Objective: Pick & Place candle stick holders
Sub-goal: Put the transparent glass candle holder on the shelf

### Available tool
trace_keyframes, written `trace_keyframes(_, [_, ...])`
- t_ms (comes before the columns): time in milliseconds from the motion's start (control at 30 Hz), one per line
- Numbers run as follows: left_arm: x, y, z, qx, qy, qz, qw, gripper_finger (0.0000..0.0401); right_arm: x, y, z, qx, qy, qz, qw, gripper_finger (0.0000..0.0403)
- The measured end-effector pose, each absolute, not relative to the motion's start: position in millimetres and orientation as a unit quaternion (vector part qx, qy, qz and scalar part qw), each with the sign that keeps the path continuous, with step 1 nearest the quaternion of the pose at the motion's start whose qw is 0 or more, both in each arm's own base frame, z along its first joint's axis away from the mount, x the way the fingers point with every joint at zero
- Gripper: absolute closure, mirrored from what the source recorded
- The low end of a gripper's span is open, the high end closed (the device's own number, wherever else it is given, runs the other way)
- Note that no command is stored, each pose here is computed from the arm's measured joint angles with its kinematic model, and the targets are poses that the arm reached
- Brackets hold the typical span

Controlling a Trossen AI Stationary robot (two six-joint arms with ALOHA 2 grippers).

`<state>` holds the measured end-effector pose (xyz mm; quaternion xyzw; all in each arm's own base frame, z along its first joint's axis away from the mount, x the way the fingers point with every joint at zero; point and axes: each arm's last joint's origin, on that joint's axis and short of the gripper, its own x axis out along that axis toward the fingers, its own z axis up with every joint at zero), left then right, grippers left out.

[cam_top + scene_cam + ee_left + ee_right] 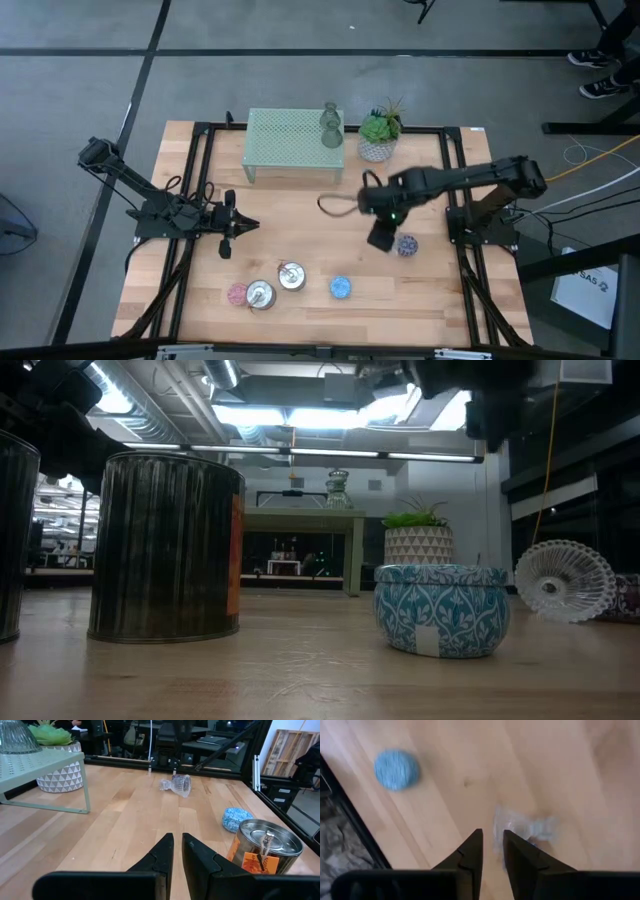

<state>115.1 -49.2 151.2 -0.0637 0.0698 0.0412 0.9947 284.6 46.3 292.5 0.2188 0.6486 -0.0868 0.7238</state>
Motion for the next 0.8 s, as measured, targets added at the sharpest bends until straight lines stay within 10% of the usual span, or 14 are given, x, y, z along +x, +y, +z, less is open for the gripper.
trace_keyframes(467, [115,-49,151,-0.064,0.07,0.041,0.995,0.037,262,97,244,0.171,0.665,-0.144,0.712,0.0187])
trace_keyframes(800, [115,-49,151,-0.064,0.07,0.041,0.995,0.037,256,102,202,0.164,0.653,-0.137,0.726,0.0177])
